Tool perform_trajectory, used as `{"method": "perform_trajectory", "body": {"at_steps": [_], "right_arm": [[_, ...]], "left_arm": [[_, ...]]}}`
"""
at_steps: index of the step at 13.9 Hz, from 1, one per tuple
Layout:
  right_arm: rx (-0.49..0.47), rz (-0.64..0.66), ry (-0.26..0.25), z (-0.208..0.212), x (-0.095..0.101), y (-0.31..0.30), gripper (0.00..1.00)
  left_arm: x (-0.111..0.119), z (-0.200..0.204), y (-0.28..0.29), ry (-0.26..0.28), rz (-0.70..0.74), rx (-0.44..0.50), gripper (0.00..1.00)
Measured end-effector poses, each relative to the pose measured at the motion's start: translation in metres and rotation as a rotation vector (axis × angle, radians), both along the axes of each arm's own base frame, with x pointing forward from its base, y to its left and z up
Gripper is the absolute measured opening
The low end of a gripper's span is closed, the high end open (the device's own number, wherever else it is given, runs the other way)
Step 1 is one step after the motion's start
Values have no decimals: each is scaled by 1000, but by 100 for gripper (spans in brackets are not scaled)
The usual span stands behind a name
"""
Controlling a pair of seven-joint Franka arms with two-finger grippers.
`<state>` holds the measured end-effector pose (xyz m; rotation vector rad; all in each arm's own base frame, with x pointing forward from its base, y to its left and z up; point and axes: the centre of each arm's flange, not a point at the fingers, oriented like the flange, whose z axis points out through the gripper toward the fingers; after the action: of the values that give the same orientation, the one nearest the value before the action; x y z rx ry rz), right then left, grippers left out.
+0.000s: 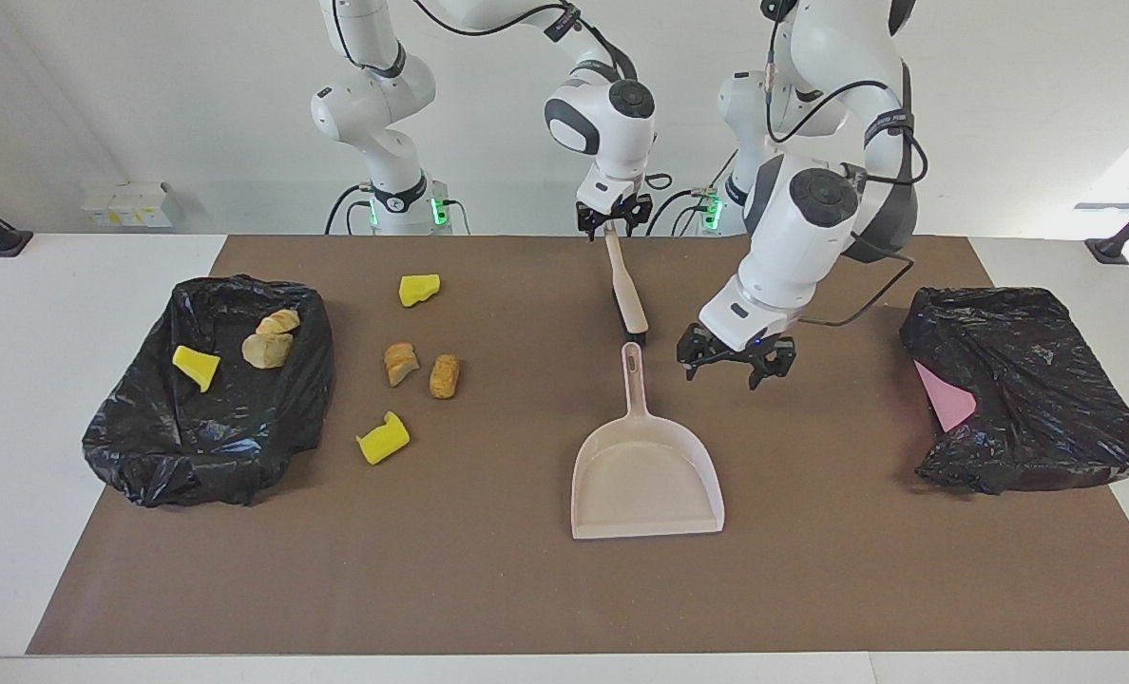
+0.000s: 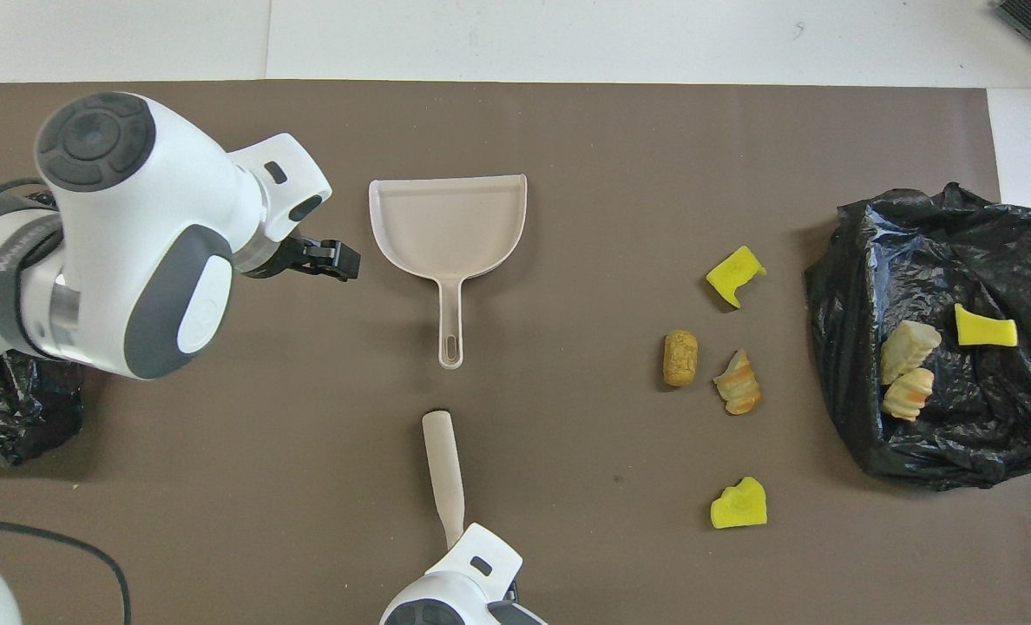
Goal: Sweep and dump trash in bin
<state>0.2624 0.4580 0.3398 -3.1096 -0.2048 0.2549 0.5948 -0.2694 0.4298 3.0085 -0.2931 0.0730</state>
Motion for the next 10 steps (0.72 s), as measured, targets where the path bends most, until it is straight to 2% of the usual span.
{"method": "perform_trajectory", "body": {"at_steps": [4, 9, 10], "right_arm": [[44, -24, -30, 0, 11, 1, 67], [39, -18, -26, -3, 8, 1, 60], [37, -19, -24, -4, 7, 1, 55]], "left_arm": [[-10, -25, -43, -8, 17, -18, 100], [-47, -65, -89, 14, 56, -17, 100], [-52, -69, -93, 18, 55, -15, 100]]}}
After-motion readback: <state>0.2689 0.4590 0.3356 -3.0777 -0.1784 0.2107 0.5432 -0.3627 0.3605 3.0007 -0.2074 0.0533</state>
